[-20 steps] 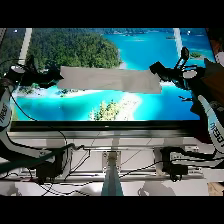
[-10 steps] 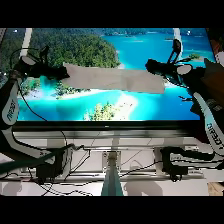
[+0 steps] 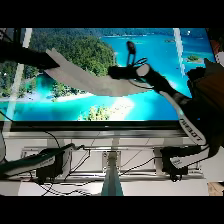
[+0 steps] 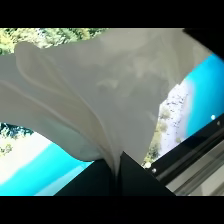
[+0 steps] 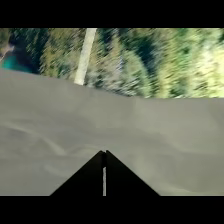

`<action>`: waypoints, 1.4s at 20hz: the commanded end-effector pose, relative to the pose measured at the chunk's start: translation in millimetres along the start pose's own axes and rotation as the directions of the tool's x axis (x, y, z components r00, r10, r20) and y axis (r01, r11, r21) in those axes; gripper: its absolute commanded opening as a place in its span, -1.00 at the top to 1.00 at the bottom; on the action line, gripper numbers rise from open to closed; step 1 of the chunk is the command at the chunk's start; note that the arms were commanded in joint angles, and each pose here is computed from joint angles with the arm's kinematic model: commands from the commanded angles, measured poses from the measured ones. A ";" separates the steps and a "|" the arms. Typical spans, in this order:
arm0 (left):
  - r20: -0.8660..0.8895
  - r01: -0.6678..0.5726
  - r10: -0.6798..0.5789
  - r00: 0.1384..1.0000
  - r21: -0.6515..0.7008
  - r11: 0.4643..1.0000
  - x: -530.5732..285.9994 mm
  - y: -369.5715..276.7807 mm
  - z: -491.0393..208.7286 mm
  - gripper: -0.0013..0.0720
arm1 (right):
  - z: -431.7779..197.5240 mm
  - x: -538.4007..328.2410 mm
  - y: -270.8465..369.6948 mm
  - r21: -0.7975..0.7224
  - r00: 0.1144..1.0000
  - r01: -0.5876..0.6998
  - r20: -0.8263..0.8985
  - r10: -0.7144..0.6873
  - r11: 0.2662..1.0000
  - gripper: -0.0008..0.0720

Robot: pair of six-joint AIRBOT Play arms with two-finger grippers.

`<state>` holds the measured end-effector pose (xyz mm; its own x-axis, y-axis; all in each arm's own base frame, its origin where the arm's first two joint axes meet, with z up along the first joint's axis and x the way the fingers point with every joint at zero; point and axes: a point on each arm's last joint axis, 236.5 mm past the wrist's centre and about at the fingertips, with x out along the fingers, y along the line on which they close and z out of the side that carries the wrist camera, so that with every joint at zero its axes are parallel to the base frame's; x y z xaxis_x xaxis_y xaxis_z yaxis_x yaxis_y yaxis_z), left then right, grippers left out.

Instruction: Fold the clothes and pants, and hang the long-sleeved shirts on hangers.

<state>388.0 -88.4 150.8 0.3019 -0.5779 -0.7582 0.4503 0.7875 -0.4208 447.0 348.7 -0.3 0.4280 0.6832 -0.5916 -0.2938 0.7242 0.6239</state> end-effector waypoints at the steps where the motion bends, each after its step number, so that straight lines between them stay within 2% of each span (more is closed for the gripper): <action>1: 0.064 -0.038 0.034 0.997 0.074 0.996 -38.2 -30.8 0.0 0.93 | -79.6 59.8 83.1 0.008 0.973 -0.112 -0.201 0.111 0.994 0.93; 5: 0.066 -0.042 0.038 0.997 0.069 0.997 -37.0 -27.7 1.0 0.93 | -143.9 82.8 170.5 -0.095 0.930 -0.243 -0.308 0.203 0.965 0.93; 8: 0.051 -0.024 0.022 0.998 0.046 0.999 -27.3 -23.0 1.7 0.93 | -131.6 80.1 159.9 -0.260 0.948 -0.207 -0.292 0.128 0.943 0.93; 11: 0.047 -0.005 0.008 0.999 -0.063 0.998 -0.9 -18.0 7.9 0.93 | -74.8 63.3 94.5 -0.341 0.968 -0.083 -0.251 -0.005 0.936 0.93; 14: 0.084 0.040 -0.024 0.996 -0.200 0.979 49.0 -28.7 22.8 0.93 | -16.8 18.5 4.0 -0.309 0.957 0.063 -0.251 -0.145 0.949 0.93; 18: 0.190 0.277 -0.239 0.952 -0.213 0.937 128.4 -116.3 57.7 0.93 | 23.8 -72.4 -118.2 -0.176 0.899 0.248 -0.324 -0.294 0.953 0.93; 21: 0.216 0.318 -0.276 0.937 -0.190 0.929 193.4 -171.0 60.8 0.90 | 23.7 -136.4 -186.8 -0.066 0.858 0.317 -0.406 -0.316 0.946 0.93; 22: 0.217 0.311 -0.272 0.937 -0.171 0.935 213.6 -181.6 57.7 0.44 | 21.4 -153.2 -202.4 -0.034 0.849 0.330 -0.426 -0.312 0.943 0.84; 23: 0.211 0.303 -0.269 0.940 -0.149 0.941 228.7 -187.6 53.1 -0.48 | 20.9 -167.8 -216.0 0.003 0.846 0.343 -0.435 -0.307 0.939 0.21; 24: 0.201 0.296 -0.266 0.943 -0.135 0.946 240.2 -190.2 48.4 -1.00 | 21.9 -177.7 -227.3 0.032 0.847 0.356 -0.432 -0.309 0.934 -0.36; 25: 0.192 0.289 -0.264 0.945 -0.116 0.950 245.6 -188.9 45.7 -0.98 | 22.3 -184.6 -235.6 0.057 0.850 0.363 -0.430 -0.305 0.930 -0.42; 28: 0.203 0.271 -0.254 0.946 -0.060 0.961 238.5 -176.7 51.3 -0.98 | 12.4 -173.4 -239.3 0.112 0.867 0.304 -0.444 -0.226 0.946 -0.43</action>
<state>417.1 -372.0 75.4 0.3173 -0.7957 -0.5158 0.4204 0.6056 -0.6756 464.4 67.6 -32.7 0.1060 0.4141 -0.9040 -0.0898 0.9094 0.4061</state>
